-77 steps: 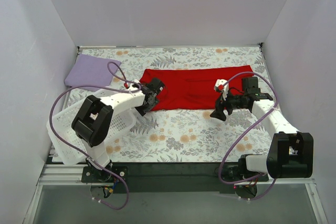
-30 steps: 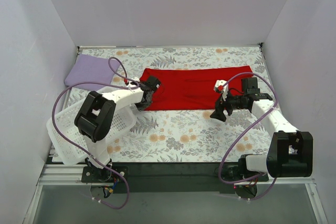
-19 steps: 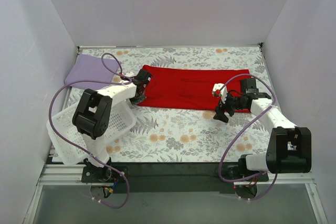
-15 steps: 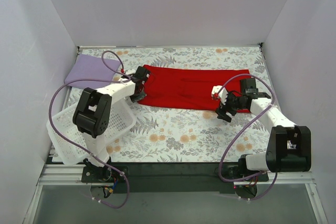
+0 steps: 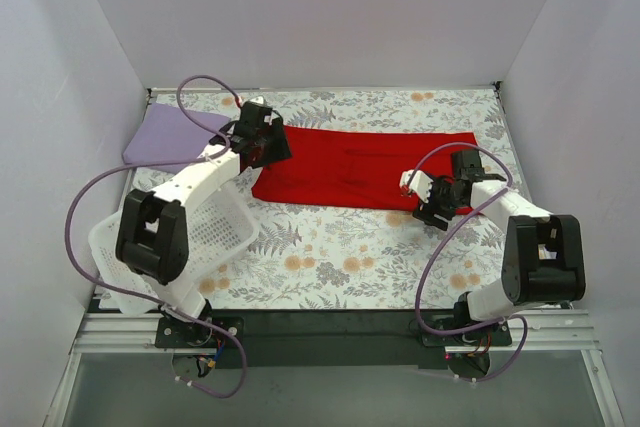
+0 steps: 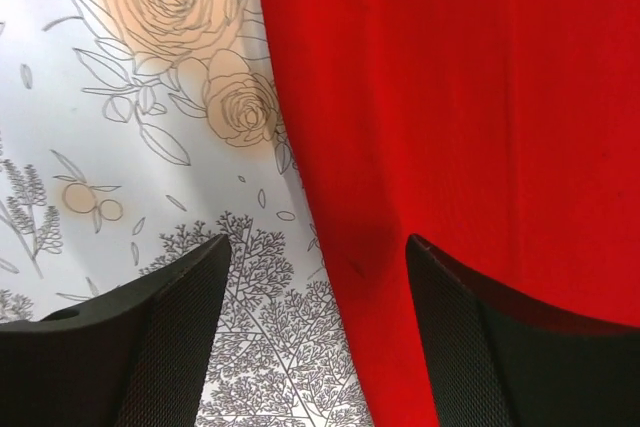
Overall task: Fold and stack the t-shirts
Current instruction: Fold the tshirt
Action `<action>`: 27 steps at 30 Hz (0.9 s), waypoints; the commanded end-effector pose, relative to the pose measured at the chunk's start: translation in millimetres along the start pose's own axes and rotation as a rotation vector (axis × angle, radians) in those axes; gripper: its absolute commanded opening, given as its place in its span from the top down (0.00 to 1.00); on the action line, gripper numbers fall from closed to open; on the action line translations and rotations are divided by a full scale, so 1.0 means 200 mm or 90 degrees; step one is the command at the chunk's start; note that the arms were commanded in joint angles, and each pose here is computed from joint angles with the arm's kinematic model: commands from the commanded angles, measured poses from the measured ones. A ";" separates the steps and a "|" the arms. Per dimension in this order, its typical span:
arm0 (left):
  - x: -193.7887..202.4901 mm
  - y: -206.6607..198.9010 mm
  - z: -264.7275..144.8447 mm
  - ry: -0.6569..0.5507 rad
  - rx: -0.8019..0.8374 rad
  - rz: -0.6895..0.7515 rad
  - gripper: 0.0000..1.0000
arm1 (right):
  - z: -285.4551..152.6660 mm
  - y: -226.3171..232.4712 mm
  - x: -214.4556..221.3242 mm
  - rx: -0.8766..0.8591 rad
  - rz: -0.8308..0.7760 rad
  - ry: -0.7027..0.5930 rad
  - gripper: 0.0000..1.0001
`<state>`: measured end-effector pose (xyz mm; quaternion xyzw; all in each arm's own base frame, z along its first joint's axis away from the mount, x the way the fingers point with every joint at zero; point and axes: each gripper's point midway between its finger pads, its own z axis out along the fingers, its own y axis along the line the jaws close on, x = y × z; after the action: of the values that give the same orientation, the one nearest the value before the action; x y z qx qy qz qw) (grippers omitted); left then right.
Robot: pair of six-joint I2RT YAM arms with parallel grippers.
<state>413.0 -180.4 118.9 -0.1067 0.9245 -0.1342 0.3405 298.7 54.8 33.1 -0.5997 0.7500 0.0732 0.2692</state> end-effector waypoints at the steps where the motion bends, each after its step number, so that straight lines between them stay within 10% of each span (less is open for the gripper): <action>1: -0.21 -0.13 -0.26 -0.091 0.077 0.017 0.43 | 0.00 -0.11 0.00 0.041 -0.013 0.013 0.24; 11: -0.07 0.02 -0.45 -0.117 0.076 0.005 0.41 | 0.05 -0.15 0.05 0.044 -0.007 0.033 0.34; 27: 0.14 0.10 -0.56 -0.097 0.114 -0.043 0.41 | 0.07 -0.02 0.19 0.005 -0.039 0.096 0.87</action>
<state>322.6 -146.5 177.5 -0.1149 0.8784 -0.1992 0.4188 324.4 40.8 18.7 -0.6109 0.7471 0.0247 0.2609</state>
